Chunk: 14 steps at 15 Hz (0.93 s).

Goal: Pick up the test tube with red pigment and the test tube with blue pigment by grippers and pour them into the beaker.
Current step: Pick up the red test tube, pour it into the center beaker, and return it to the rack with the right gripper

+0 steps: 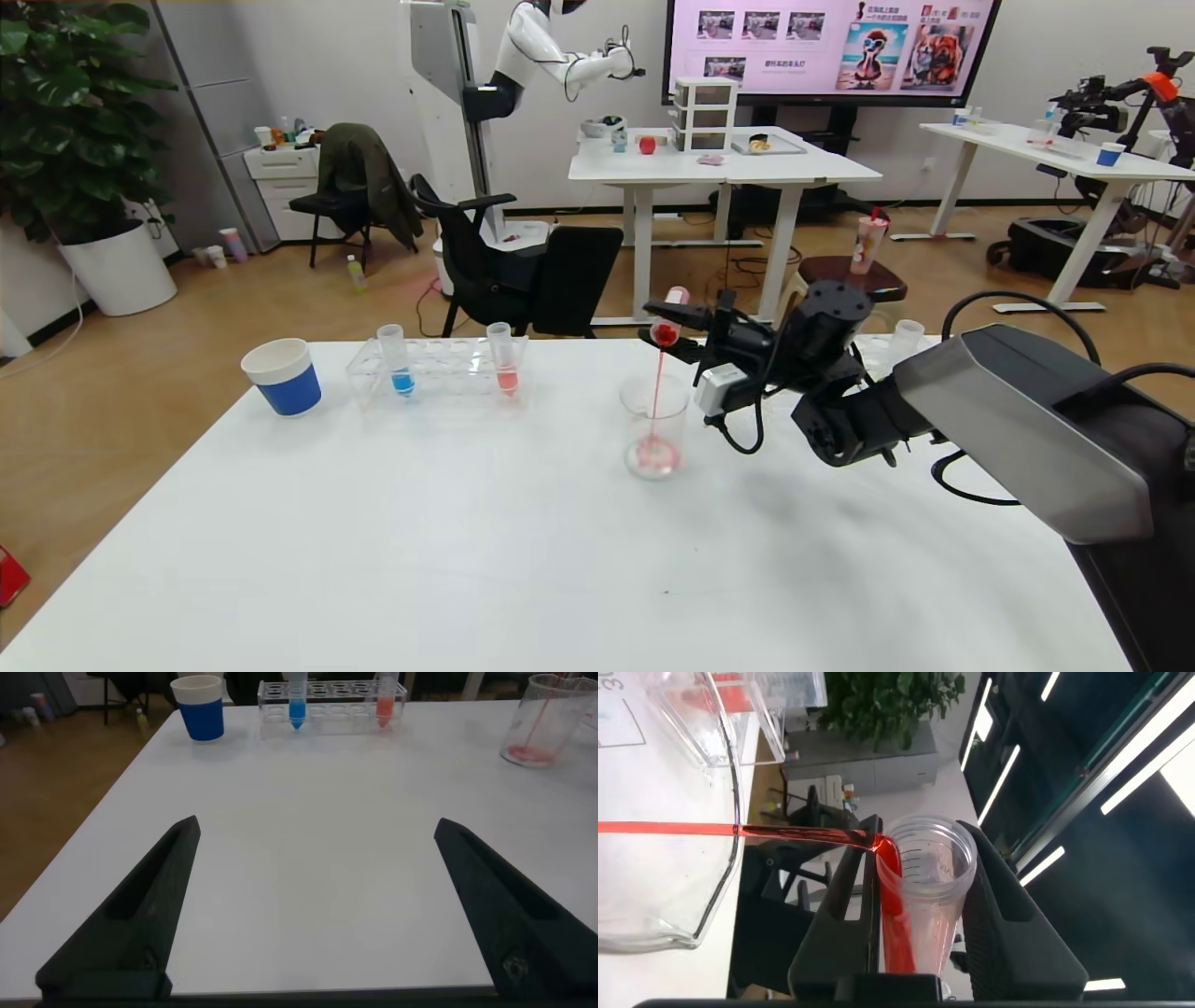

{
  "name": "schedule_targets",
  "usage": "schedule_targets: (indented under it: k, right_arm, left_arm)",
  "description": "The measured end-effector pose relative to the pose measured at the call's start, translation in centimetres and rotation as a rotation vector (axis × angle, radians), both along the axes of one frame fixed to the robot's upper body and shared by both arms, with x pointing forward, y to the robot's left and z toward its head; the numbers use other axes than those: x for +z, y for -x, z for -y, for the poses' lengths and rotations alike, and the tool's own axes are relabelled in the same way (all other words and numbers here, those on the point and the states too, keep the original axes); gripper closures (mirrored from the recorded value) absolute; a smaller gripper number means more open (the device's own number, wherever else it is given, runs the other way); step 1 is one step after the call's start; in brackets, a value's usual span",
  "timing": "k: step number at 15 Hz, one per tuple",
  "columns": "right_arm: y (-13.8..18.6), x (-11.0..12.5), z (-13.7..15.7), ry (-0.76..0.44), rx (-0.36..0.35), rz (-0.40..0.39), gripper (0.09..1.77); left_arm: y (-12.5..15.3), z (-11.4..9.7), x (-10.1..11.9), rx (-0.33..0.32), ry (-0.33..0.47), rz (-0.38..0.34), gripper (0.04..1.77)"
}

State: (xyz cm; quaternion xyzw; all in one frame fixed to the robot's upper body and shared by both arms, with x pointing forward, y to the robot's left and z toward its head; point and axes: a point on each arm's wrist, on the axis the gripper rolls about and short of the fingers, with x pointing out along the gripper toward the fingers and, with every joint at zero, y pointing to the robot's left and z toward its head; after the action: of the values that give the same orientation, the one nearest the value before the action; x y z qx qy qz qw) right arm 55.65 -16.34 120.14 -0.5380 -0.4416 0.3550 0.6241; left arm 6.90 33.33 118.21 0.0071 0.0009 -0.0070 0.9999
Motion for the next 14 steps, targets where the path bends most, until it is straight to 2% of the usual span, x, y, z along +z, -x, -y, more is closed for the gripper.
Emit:
schedule_targets:
  k: [14]
  right_arm:
    - [0.4,-1.1,-0.5,0.12,-0.036,0.248,1.34]
  left_arm:
    - [0.0,0.0,0.0,0.0,0.0,0.0,0.06]
